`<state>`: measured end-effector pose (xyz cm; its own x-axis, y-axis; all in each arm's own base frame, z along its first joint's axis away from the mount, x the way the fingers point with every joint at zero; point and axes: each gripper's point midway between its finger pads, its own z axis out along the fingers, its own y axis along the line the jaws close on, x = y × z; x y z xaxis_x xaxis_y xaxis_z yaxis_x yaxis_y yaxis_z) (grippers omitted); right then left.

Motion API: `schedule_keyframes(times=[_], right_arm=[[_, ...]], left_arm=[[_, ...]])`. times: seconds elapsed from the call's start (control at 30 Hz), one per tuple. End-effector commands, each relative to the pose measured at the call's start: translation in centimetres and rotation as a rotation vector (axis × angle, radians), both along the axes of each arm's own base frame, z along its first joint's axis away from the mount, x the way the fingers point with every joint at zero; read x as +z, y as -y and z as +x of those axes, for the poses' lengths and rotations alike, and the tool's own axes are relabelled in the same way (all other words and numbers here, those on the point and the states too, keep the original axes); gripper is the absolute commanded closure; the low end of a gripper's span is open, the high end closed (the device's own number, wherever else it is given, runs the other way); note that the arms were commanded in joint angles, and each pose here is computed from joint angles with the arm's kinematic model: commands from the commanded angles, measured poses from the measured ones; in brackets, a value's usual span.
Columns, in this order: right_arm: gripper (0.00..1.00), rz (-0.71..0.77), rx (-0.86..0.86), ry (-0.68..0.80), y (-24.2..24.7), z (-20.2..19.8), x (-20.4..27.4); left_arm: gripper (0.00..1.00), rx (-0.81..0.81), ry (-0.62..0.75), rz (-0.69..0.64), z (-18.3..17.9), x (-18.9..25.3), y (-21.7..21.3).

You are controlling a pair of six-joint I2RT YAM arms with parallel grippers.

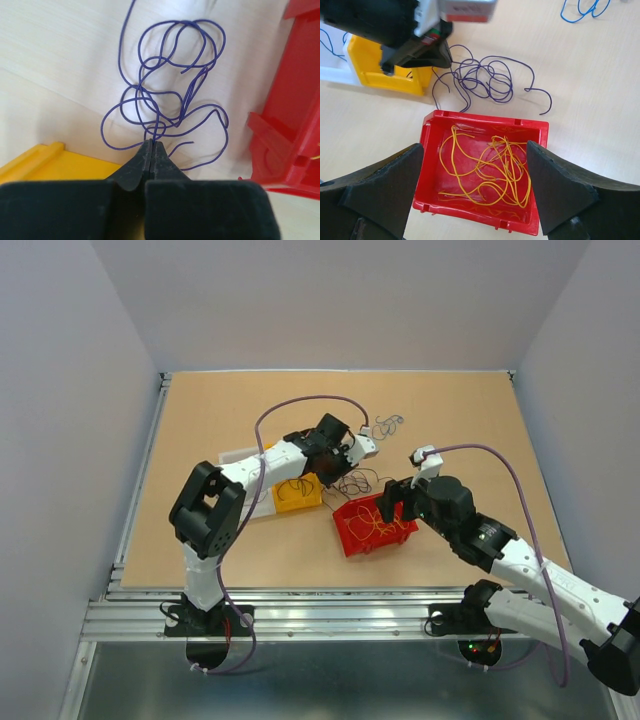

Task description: Untangle the cables

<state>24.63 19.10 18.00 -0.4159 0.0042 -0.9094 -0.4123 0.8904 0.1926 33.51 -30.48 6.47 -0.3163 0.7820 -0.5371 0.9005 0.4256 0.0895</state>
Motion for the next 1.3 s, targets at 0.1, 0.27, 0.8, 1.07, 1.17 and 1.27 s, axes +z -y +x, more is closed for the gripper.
schedule_keyframes(times=[0.1, 0.27, 0.8, 1.07, 1.17, 1.27], right_arm=[[0.12, 0.03, -0.035, 0.04, 0.3, 0.5, 0.8], [0.12, 0.034, -0.039, 0.048, 0.4, 0.4, 0.9], [0.12, 0.012, 0.003, 0.06, -0.6, 1.0, 0.6], [0.13, 0.074, 0.095, 0.255, -4.4, 3.8, 4.2], [0.12, 0.1, 0.137, 0.305, -6.4, 5.2, 4.7], [0.1, 0.1, 0.17, 0.366, -8.1, 6.6, 5.1]], left_arm=[[1.0, 0.084, 0.258, -0.368, 2.4, 14.0, -0.9], [1.0, 0.199, 0.38, -0.602, 4.1, 20.8, -5.5], [1.0, 0.395, 0.933, -0.96, -2.7, 35.1, -16.4], [1.0, 0.208, 0.918, -0.984, -4.7, 42.2, -14.2], [1.0, 0.221, 0.916, -0.981, -3.9, 45.0, -14.1], [1.0, 0.224, 0.94, -0.99, -3.9, 47.3, -14.3]])
